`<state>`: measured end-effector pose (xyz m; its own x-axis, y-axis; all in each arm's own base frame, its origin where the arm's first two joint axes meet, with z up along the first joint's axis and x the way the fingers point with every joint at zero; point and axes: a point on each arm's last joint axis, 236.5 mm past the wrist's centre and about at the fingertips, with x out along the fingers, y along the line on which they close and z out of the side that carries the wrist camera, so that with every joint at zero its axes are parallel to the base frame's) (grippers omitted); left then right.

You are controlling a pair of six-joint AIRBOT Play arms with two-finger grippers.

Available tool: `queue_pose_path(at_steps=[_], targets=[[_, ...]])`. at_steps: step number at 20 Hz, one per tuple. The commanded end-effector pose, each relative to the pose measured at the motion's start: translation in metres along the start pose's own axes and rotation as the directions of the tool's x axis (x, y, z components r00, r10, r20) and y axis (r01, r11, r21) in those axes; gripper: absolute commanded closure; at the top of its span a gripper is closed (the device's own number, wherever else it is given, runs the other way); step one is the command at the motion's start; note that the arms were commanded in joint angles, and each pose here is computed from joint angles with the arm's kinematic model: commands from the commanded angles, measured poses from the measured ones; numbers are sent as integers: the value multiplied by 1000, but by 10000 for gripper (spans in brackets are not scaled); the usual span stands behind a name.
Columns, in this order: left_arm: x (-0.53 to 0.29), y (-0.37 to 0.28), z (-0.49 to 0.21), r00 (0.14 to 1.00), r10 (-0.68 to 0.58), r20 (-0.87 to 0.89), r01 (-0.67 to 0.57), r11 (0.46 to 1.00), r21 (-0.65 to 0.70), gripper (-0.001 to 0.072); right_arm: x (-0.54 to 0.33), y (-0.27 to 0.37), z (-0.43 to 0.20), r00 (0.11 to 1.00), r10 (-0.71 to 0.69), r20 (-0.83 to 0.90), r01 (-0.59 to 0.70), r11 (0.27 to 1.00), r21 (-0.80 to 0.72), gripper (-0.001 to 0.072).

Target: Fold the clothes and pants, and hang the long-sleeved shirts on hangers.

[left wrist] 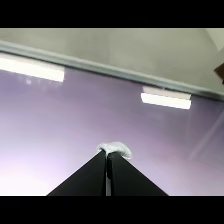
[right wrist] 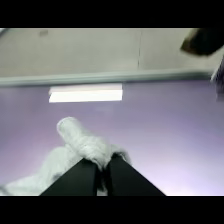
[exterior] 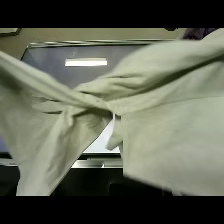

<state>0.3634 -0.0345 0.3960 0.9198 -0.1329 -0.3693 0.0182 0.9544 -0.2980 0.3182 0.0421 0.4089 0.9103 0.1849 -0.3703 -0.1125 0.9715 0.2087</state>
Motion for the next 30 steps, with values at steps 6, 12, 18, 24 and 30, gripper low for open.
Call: queue_pose_path(at_steps=[6, 12, 18, 24, 30], targets=[[215, 84, -235, 802, 144, -579, -184, 983, -11, 695, 270, -61, -262, 619, 103, -778, 165, 952, 257, 675], [288, 118, -317, 729, 171, -663, -232, 973, -5, 694, 377, -70, -303, 724, 177, -666, 170, 890, 422, 638], [258, 154, -298, 679, 204, -705, -304, 953, -16, 577, 316, -120, -264, 689, -3, -725, 111, 989, 102, 227], [157, 200, -287, 635, 160, -756, -392, 910, -137, 16, 214, -214, -272, 697, 103, -709, 231, 904, 359, 230], [122, 161, -349, 693, -144, -706, -292, 839, -458, 27, 207, -199, -372, 665, 295, -686, 217, 803, 555, 230]])
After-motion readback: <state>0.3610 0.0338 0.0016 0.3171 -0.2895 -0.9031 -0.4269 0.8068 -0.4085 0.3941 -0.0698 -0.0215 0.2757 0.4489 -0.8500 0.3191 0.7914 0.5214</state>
